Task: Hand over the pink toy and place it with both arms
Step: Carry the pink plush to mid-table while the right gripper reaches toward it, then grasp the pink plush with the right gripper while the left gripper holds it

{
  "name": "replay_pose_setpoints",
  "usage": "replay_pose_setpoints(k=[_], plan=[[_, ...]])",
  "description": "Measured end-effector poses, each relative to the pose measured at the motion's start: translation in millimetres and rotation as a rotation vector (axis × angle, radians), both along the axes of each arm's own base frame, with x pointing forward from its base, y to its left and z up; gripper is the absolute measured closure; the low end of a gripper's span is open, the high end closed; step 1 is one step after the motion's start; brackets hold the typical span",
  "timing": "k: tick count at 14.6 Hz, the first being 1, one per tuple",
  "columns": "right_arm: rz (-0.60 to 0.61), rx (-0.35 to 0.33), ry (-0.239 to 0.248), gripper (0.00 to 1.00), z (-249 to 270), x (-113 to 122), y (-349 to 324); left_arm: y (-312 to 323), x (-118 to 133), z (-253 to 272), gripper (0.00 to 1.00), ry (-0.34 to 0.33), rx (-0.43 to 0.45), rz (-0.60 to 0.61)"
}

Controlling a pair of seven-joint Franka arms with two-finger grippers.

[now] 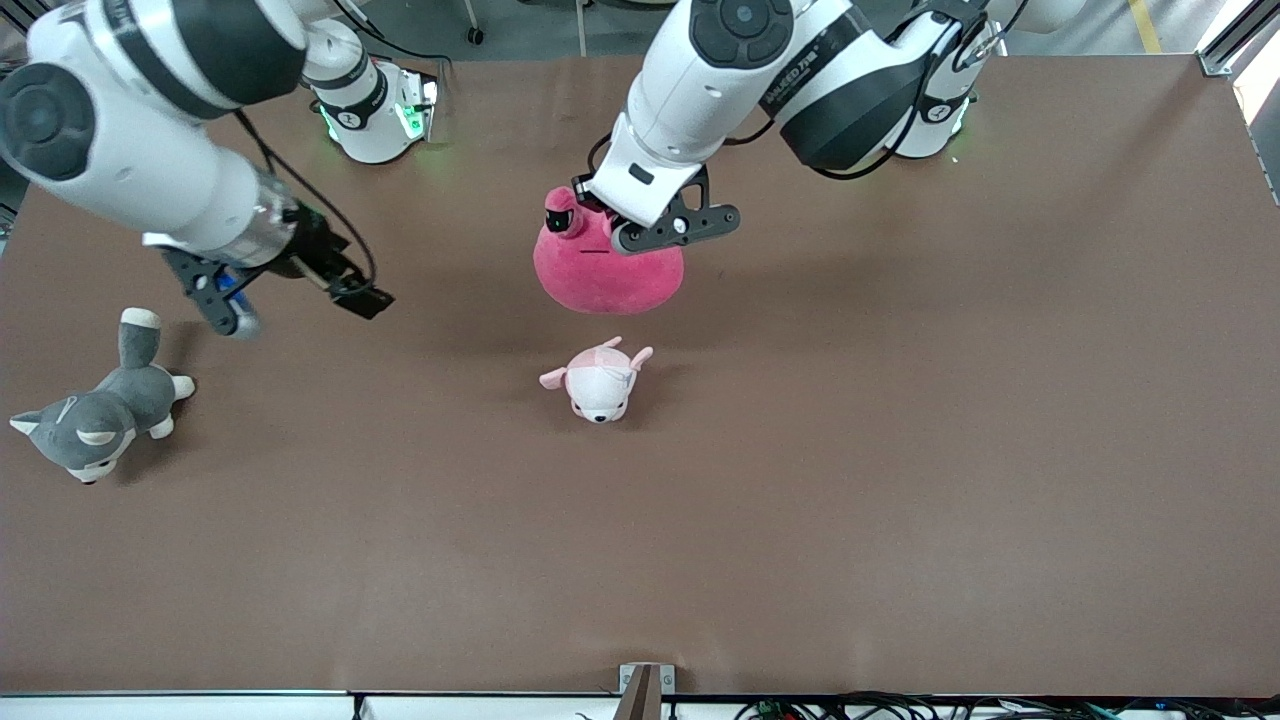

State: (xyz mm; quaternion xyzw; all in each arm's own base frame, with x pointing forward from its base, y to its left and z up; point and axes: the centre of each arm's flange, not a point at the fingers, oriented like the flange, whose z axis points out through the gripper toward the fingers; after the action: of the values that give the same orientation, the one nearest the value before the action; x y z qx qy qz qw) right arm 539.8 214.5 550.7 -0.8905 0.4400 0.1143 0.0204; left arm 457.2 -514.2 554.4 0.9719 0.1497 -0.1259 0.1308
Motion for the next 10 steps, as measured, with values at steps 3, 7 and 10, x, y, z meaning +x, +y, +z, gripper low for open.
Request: replay_pose_setpoints(k=[3,7,10], plan=[[-0.056,-0.015,-0.008,0.00,1.1,-23.0,59.1,-6.5,-5.7,-2.2,0.89,-0.006,0.013,0.002],[-0.121,-0.011,-0.041,0.00,-3.2,-53.0,124.3,-6.7,-5.1,-2.3,0.89,-0.010,0.014,0.005],[-0.144,0.004,-0.063,0.00,-2.3,-70.9,156.3,-7.5,-5.9,-2.3,0.89,-0.011,0.014,0.003]])
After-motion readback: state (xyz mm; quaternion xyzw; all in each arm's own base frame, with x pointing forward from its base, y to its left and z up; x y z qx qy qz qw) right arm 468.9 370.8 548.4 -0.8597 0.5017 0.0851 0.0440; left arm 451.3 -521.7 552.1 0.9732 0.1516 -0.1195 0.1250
